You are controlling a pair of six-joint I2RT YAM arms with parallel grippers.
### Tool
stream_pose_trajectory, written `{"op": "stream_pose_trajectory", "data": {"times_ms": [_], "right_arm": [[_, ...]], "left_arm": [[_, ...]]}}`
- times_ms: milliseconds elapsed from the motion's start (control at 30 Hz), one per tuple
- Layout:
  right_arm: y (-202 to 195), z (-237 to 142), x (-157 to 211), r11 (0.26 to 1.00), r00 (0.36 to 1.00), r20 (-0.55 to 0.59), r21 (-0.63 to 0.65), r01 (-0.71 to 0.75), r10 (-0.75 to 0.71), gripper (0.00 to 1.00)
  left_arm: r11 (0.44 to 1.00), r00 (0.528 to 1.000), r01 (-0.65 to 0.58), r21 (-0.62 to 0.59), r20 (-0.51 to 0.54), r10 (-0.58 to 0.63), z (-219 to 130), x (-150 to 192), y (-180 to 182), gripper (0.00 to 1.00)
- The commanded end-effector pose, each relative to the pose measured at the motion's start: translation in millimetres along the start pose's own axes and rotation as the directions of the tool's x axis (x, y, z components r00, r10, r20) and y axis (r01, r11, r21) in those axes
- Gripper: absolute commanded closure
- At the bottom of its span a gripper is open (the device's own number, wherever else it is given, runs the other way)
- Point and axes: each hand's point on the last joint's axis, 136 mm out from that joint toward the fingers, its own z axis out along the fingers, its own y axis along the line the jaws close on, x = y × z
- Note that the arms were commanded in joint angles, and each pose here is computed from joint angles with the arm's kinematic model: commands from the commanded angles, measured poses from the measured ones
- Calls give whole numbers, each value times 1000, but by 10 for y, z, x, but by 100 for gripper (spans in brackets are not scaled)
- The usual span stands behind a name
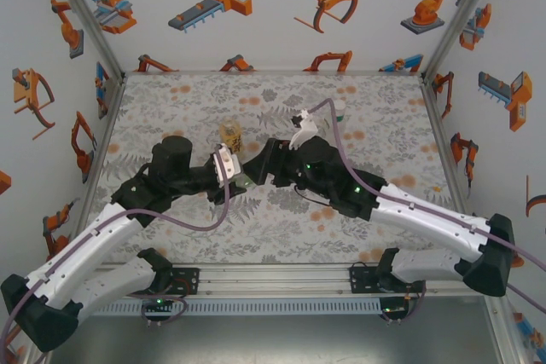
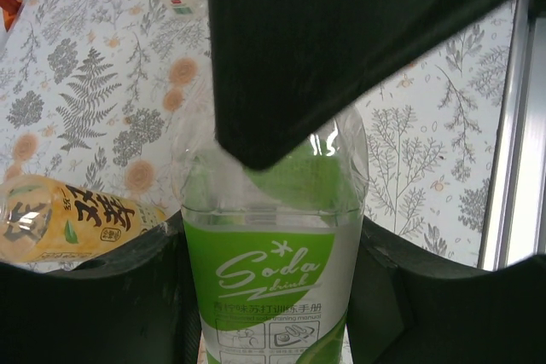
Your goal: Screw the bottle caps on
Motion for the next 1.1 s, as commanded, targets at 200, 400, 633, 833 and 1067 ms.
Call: {"op": "stream_pose_trajectory", "data": {"times_ms": [200, 400, 633, 833, 1067], "right_arm": [[212, 318, -111, 998, 1000, 31, -62, 0, 1, 29], [218, 491, -62, 998, 1000, 15, -62, 1, 0, 31], [207, 556, -32, 999, 1000, 0, -52, 8, -8, 40], [134, 560, -19, 999, 999, -9, -13, 36, -36, 50], [-132, 586, -57, 995, 997, -15, 66, 71, -70, 55]], "left_arm": [[995, 998, 37, -93, 62, -31, -53, -114, 171, 100], [992, 996, 46, -121, 82, -36, -83, -140, 222, 98], [992, 995, 52, -116, 88, -41, -88, -145, 222, 89], [994, 995, 31, -108, 100, -21, -116, -157, 186, 55], [994, 994, 28, -107, 112, -16, -135, -172, 177, 37]]}}
